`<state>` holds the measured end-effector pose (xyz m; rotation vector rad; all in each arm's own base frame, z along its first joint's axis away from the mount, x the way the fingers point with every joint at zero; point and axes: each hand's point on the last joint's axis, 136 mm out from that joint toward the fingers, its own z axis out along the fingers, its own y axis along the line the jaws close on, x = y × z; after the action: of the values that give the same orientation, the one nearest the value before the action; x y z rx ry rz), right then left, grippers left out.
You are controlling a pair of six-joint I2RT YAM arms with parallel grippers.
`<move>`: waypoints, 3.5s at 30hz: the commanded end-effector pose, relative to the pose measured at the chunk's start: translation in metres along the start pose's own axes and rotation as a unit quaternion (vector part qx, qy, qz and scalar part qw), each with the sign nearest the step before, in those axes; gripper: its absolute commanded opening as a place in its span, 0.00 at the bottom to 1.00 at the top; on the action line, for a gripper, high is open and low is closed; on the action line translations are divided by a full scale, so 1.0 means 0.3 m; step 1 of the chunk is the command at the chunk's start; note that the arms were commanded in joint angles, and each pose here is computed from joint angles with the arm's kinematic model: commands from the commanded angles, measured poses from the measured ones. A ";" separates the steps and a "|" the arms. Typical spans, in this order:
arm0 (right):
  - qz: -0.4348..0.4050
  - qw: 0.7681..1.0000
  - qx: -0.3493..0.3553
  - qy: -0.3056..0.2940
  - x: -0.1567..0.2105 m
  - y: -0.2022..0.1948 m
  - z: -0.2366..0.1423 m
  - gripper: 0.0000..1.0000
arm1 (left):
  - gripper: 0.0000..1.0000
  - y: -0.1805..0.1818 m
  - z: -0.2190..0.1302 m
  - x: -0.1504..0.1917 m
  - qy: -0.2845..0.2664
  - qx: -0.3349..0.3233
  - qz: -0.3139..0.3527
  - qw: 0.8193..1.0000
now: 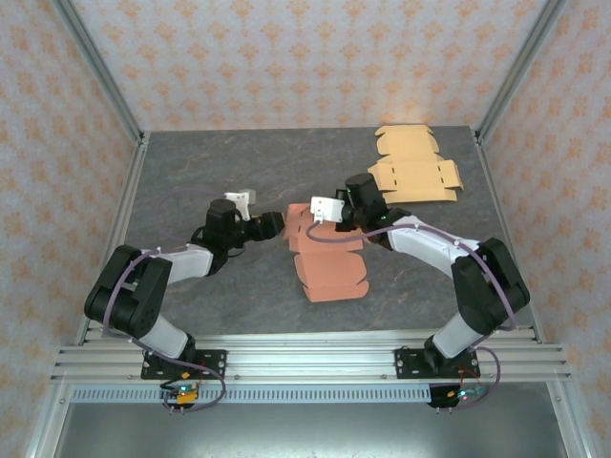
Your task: Fold the paper box
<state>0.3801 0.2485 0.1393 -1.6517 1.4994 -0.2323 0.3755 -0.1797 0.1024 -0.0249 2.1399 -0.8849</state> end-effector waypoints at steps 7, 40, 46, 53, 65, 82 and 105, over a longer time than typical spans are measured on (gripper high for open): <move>-0.073 0.996 0.049 -0.016 -0.007 0.022 0.005 0.00 | 0.83 -0.174 0.029 0.052 0.018 0.046 0.073 0.996; -0.134 0.964 0.225 0.044 0.021 -0.047 0.068 0.01 | 0.84 -0.039 0.049 0.089 0.022 -0.048 0.117 0.992; -0.134 0.966 0.220 0.037 0.004 0.000 0.044 0.01 | 0.87 -0.098 0.039 0.119 -0.017 0.012 0.187 0.982; -0.125 0.965 0.229 0.031 -0.008 -0.005 0.018 0.01 | 0.86 -0.146 0.066 0.084 -0.032 0.033 0.266 0.963; -0.099 0.968 0.231 0.007 -0.034 0.029 -0.022 0.01 | 0.75 -0.211 0.098 0.053 -0.055 0.033 0.320 0.945; -0.056 0.966 0.251 0.017 -0.068 0.079 0.003 0.06 | 0.49 -0.190 0.162 0.117 -0.085 -0.018 0.341 0.936; 0.107 0.984 0.020 -0.138 -0.188 0.212 -0.235 0.59 | 0.11 -0.171 0.181 0.139 -0.068 -0.040 0.371 0.925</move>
<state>0.3109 0.2641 0.1662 -1.3140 1.3337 -0.2588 0.3699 -0.2600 0.0754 0.5745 1.8414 -0.3633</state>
